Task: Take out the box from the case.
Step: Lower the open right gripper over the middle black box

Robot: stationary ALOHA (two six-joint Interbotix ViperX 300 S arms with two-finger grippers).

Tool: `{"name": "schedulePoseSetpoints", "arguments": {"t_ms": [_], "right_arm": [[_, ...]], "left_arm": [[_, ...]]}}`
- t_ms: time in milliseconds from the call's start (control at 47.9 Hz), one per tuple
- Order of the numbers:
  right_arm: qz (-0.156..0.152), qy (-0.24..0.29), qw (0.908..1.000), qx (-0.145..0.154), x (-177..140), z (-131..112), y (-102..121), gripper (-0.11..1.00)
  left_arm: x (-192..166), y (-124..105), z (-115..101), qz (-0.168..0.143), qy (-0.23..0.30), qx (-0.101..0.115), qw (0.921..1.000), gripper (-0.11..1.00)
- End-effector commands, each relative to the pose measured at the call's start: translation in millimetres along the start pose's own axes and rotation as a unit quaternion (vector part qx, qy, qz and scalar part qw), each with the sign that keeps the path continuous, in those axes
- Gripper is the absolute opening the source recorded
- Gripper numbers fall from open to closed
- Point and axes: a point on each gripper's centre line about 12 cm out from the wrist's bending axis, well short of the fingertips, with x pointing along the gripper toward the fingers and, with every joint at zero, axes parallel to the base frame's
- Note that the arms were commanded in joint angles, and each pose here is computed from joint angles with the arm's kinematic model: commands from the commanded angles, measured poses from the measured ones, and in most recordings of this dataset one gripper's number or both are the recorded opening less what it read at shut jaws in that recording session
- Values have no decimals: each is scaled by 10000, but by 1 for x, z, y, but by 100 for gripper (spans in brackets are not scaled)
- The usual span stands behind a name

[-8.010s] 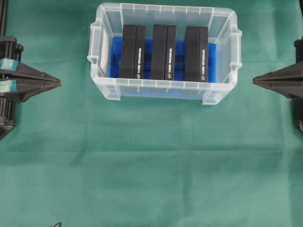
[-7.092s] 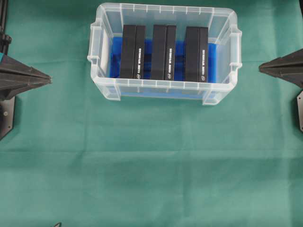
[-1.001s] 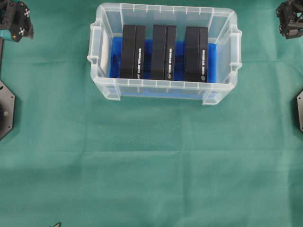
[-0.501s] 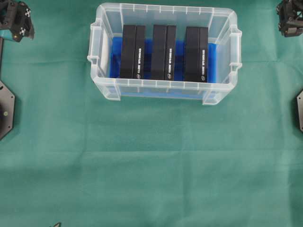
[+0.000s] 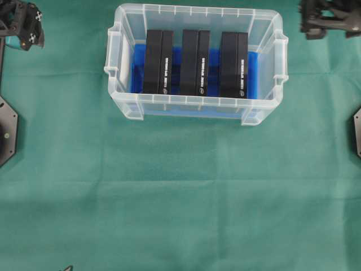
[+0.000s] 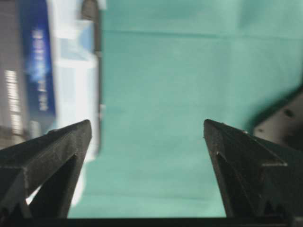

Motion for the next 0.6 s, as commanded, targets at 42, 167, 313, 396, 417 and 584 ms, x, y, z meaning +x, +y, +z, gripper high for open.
{"name": "schedulePoseSetpoints", "arguments": {"t_ms": [42,167,313,396,417,584], "right_arm": [[289,-68,9995,-98,-7,2,28,94],[343,-48,9992,-224,-5,1,54,94],[350,-13,9986,-405,2,-4,86,94],[354,19,9982,-488,6,-8,102,94],[352,32,9981,-509,7,-9,106,94],[377,106,9973,-614,16,-16,132,94]], "left_arm": [[-5,-1,2,-73,-66,-13,10000,93],[-4,-1,2,-67,-61,-12,10000,93],[-4,-1,2,-61,-56,-19,10000,93],[-3,-1,2,-55,-51,-11,10000,93],[-3,-1,2,-55,-51,-19,10000,93],[-3,-1,2,-55,-51,-19,10000,93]]}}
